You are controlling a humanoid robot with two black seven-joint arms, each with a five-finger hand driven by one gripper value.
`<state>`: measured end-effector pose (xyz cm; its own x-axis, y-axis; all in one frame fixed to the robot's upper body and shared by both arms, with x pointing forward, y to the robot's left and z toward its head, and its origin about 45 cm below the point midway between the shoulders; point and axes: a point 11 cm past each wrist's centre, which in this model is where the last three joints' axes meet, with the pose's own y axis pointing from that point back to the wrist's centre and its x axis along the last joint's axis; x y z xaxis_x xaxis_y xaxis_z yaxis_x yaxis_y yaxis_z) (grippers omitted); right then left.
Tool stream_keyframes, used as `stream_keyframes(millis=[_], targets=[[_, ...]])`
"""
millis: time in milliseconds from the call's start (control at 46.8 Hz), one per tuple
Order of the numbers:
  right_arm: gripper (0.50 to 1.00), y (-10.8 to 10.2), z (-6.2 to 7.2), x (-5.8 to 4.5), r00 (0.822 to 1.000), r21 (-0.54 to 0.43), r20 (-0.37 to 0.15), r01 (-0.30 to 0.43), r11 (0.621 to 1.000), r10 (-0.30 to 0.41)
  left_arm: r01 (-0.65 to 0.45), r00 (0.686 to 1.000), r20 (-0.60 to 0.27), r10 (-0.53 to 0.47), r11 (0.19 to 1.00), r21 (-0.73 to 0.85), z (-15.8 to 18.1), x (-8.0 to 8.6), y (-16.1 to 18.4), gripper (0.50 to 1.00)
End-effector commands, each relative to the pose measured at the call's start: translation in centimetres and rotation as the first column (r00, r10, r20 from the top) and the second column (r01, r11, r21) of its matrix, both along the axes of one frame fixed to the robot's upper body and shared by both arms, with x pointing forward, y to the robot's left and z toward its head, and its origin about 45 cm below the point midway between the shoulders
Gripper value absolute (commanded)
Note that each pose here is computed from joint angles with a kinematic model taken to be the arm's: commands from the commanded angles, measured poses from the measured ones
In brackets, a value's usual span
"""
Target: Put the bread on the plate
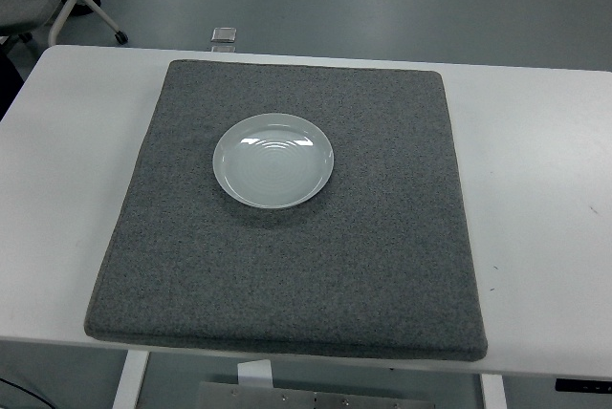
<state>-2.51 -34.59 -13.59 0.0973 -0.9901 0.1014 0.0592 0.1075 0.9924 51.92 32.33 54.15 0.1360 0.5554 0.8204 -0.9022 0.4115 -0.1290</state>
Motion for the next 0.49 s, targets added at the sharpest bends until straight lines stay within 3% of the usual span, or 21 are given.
stream_keyframes(millis=[0, 192, 342, 470], targets=[[0.93, 0.0, 0.0, 0.0, 1.0, -0.001, -0.001, -0.002, 1.0, 0.002, 0.106, 0.994, -0.021, -0.106, 0.994, 0.009, -1.2, 0.7, -5.9, 0.5], [0.93, 0.1, 0.0, 0.0, 1.0, 0.006, -0.001, 0.0, 1.0, 0.0, 0.261, 0.963, -0.066, -0.26, 0.965, 0.009, -5.5, 0.6, -15.0, 0.5], [0.93, 0.1, 0.0, 0.0, 1.0, 0.003, -0.001, 0.0, 1.0, 0.0, 0.374, 0.921, -0.107, -0.374, 0.927, -0.014, -10.8, -2.0, -20.5, 0.5], [0.93, 0.1, 0.0, 0.0, 1.0, 0.002, -0.001, -0.002, 1.0, 0.002, 0.411, 0.896, -0.158, -0.415, 0.91, -0.057, -15.2, -4.1, -22.2, 0.5]])
